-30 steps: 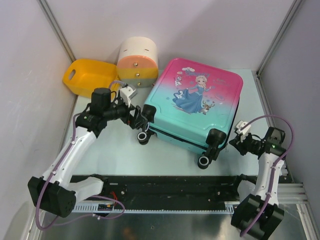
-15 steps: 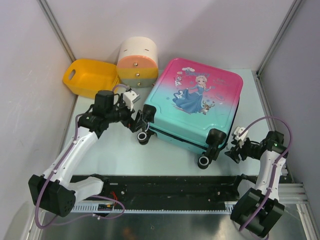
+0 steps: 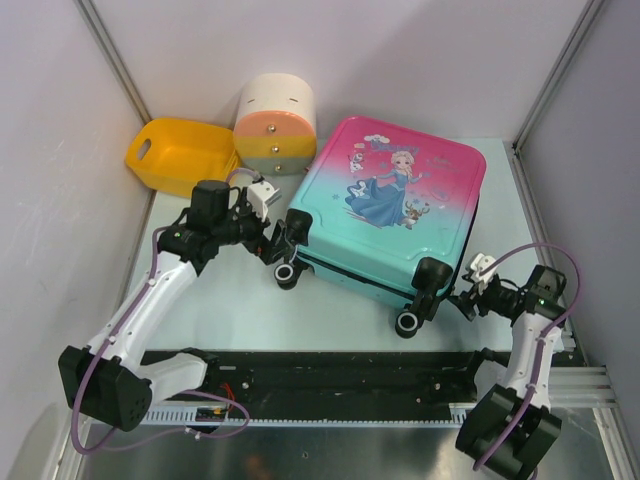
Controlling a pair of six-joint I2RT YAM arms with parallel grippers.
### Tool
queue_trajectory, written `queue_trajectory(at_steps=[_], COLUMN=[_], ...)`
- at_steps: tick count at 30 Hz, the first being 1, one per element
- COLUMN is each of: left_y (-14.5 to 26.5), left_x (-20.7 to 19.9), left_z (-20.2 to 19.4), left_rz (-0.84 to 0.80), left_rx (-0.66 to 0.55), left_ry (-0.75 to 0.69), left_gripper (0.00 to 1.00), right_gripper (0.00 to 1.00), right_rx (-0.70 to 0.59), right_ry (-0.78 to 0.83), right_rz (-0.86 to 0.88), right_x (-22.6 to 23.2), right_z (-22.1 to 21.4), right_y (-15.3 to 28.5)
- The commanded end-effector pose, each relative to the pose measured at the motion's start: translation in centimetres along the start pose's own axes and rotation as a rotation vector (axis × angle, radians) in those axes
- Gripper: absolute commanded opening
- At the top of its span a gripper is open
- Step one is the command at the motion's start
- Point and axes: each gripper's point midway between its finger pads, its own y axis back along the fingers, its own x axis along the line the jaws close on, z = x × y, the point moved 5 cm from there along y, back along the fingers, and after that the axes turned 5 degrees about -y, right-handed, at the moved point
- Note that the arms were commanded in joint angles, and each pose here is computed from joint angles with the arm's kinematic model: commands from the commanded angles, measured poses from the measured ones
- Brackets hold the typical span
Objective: Open, take out, and arrange the luggage
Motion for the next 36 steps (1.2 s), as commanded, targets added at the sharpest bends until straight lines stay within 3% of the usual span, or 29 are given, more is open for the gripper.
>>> queue_trajectory(at_steps=[1,3,8,13,18,23,26,30,35,36], left_y=[0.1,0.0,-0.1,0.5,0.5,0.2,0.0,-0.1,-0.3,-0.4], left_x=[-0.3,-0.3,-0.1,0.5,0.5,0.4,0.1,0.0,-0.1,-0.1], left_z=[1.1,0.9,0.6,0.3,-0.3,-0.1,0.1,0.4,0.7,0.6], left_rz=[-0.034,-0.037,-0.03,0.022,0.023,-0.006,-0.039,-0.066,-0.092,-0.098], left_rx=[-0.034,-0.026,-0.02,-0.004,0.021,0.02,0.011,0.0,-0.006,-0.005], left_ry=[-0.031,-0.019,0.011,0.024,0.019,0.021,0.011,-0.011,-0.028,-0.032], left_gripper=[1.0,1.0,1.0,1.0,1.0,1.0,1.0,1.0,1.0,1.0], right_gripper=[0.62,0.54,0.22,0.0,0.0,0.68,0.79,0.82,0.83,0.82], right_rx=[-0.076,-0.083,-0.077,-0.053,-0.035,0.018,0.046,0.038,0.03,0.026], right_ry=[0.067,0.072,0.091,0.138,0.126,0.089,0.057,0.028,-0.132,-0.085], right_rz=[0.006,-0.003,-0.003,-0.015,-0.003,0.064,0.101,0.191,0.333,0.354], right_x=[-1.1,-1.5,-1.7,-1.1,-0.3,0.4,-0.5,-1.0,-1.8,-2.1], right_z=[0.9,0.9,0.4,0.3,0.5,0.2,0.2,0.5,0.2,0.2], right_y=[-0.7,-0.9,-0.8,0.1,0.6,0.8,0.7,0.6,0.2,0.2])
